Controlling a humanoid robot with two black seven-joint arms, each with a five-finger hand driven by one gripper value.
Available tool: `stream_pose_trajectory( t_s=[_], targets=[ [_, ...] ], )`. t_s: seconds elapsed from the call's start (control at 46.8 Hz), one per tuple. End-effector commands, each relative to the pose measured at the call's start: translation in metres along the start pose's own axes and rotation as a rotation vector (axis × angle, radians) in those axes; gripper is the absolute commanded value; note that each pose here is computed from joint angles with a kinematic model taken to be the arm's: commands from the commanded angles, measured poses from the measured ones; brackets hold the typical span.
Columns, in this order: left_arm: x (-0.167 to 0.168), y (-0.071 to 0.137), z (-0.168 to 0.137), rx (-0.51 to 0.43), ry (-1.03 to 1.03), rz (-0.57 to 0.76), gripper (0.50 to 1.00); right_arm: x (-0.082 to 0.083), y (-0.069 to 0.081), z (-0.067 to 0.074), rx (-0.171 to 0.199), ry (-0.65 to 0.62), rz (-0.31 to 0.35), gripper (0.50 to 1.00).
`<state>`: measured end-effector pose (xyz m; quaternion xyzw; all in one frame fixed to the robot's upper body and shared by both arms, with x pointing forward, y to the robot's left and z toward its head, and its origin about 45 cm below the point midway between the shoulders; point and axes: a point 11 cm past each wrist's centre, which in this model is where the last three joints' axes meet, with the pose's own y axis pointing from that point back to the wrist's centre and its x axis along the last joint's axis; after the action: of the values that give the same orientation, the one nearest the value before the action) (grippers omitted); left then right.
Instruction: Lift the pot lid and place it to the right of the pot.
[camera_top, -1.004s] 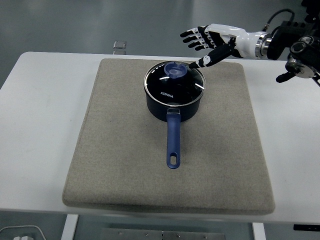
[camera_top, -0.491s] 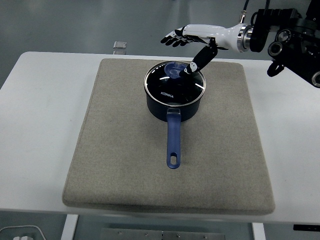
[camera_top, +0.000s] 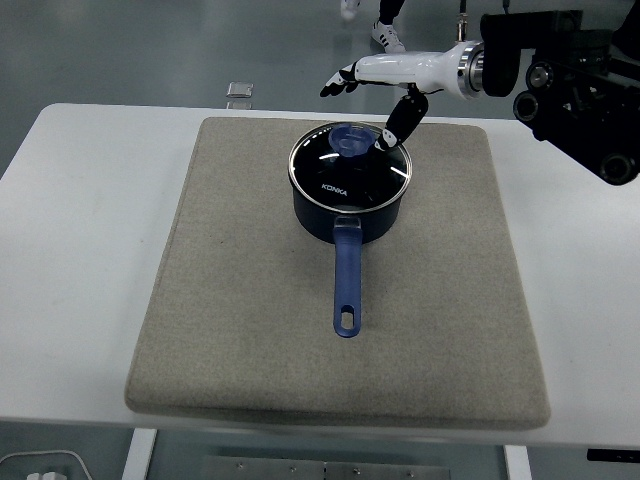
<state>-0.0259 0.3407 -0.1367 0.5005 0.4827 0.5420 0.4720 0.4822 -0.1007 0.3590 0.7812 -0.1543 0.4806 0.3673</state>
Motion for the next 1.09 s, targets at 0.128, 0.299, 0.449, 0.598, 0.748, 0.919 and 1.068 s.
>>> stream_pose_trajectory(
  t_s=[0.128, 0.299, 0.449, 0.598, 0.748, 0.919, 1.068],
  targets=[
    [0.000, 0.000, 0.000, 0.000, 0.000, 0.000, 1.000, -0.005, -0.005, -0.004, -0.009, 0.060, -0.020, 0.921],
    [0.000, 0.000, 0.000, 0.000, 0.000, 0.000, 1.000, -0.009, -0.012, -0.010, -0.006, 0.098, -0.029, 0.921],
    [0.000, 0.000, 0.000, 0.000, 0.000, 0.000, 1.000, -0.011, -0.014, -0.009, -0.019, 0.131, -0.032, 0.921],
    [0.000, 0.000, 0.000, 0.000, 0.000, 0.000, 1.000, -0.014, -0.018, -0.012, -0.015, 0.140, -0.035, 0.919],
    [0.000, 0.000, 0.000, 0.000, 0.000, 0.000, 1.000, -0.018, -0.020, -0.011, -0.021, 0.141, -0.041, 0.919],
    [0.000, 0.000, 0.000, 0.000, 0.000, 0.000, 1.000, -0.019, -0.020, -0.007, -0.032, 0.147, -0.043, 0.917],
    [0.000, 0.000, 0.000, 0.000, 0.000, 0.000, 1.000, -0.018, -0.019, -0.005, -0.040, 0.146, -0.042, 0.915]
  ],
)
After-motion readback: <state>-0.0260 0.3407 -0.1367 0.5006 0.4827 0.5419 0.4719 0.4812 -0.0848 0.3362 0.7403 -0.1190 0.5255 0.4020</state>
